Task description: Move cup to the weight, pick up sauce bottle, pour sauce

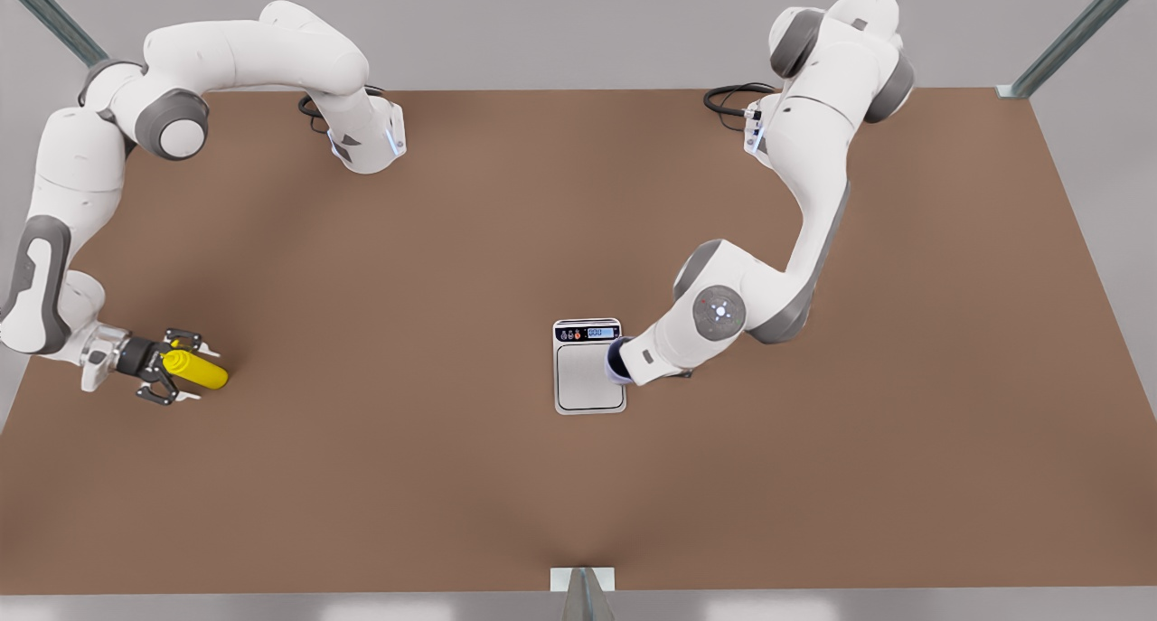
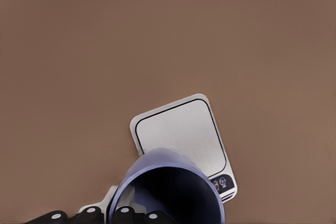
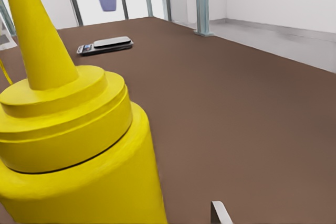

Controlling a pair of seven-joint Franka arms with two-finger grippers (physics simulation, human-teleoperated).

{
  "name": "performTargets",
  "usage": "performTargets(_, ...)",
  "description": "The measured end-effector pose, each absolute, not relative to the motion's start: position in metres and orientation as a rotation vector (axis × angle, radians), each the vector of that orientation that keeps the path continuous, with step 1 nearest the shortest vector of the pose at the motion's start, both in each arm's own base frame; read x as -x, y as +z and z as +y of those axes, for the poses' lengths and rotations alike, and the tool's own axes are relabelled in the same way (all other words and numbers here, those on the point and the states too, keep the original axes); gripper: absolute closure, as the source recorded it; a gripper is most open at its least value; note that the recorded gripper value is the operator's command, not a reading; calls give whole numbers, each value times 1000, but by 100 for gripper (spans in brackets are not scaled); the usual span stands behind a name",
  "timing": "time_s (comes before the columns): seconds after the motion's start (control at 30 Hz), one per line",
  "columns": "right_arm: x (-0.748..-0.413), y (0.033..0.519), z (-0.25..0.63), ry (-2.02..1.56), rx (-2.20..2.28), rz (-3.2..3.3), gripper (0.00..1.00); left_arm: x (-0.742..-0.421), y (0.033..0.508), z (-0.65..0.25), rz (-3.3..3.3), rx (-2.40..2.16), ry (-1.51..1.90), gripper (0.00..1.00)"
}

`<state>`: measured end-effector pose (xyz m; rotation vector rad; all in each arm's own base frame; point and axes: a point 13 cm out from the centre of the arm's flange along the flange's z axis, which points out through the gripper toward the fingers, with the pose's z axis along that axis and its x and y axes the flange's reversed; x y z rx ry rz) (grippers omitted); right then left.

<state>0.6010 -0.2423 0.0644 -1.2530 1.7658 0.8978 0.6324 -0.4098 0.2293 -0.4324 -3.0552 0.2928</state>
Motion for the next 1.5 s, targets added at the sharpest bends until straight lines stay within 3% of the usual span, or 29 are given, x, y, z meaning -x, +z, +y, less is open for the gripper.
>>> performTargets(0.27,-607,63,-232,899,1242,1735,0,-611,181,-451,-3011,45,250,79)
performTargets(0.3,-607,62,-231,900,1241,1733,5,-611,175,-451,-3006,-1,245,79)
performTargets(0.33,-607,62,-230,899,1241,1731,19,-611,170,-451,-3002,-44,241,79)
performTargets(0.43,-607,62,-230,897,1244,1725,50,-612,161,-450,-2996,-158,230,79)
performTargets(0.53,-608,62,-230,893,1248,1720,56,-615,154,-449,-2991,-257,224,79)
performTargets(0.63,-609,66,-231,889,1252,1713,56,-622,147,-448,-2996,-346,233,79)
performTargets(0.67,-610,69,-231,887,1252,1708,55,-624,146,-448,-2998,-370,238,57)
performTargets(0.73,-614,75,-227,887,1256,1691,55,-626,144,-451,-2996,-414,253,29)
performTargets(0.83,-625,93,-213,884,1277,1654,55,-629,145,-454,-2994,-466,281,18)
performTargets(0.9,-635,105,-194,888,1313,1629,54,-631,145,-455,-2993,-496,289,0)
performTargets(1.07,-679,161,-92,890,1527,1524,53,-638,162,-445,-2987,-569,281,0)
performTargets(1.23,-702,207,25,879,1726,1443,53,-646,224,-414,-2978,-641,259,0)
performTargets(1.43,-697,248,156,802,2018,1398,53,-702,344,-175,-3061,-755,-42,0)
performTargets(1.47,-693,253,176,781,2073,1396,53,-700,355,-141,-3058,-746,-99,0)
performTargets(1.5,-689,257,194,758,2125,1395,53,-677,364,-102,-3029,-720,-166,0)
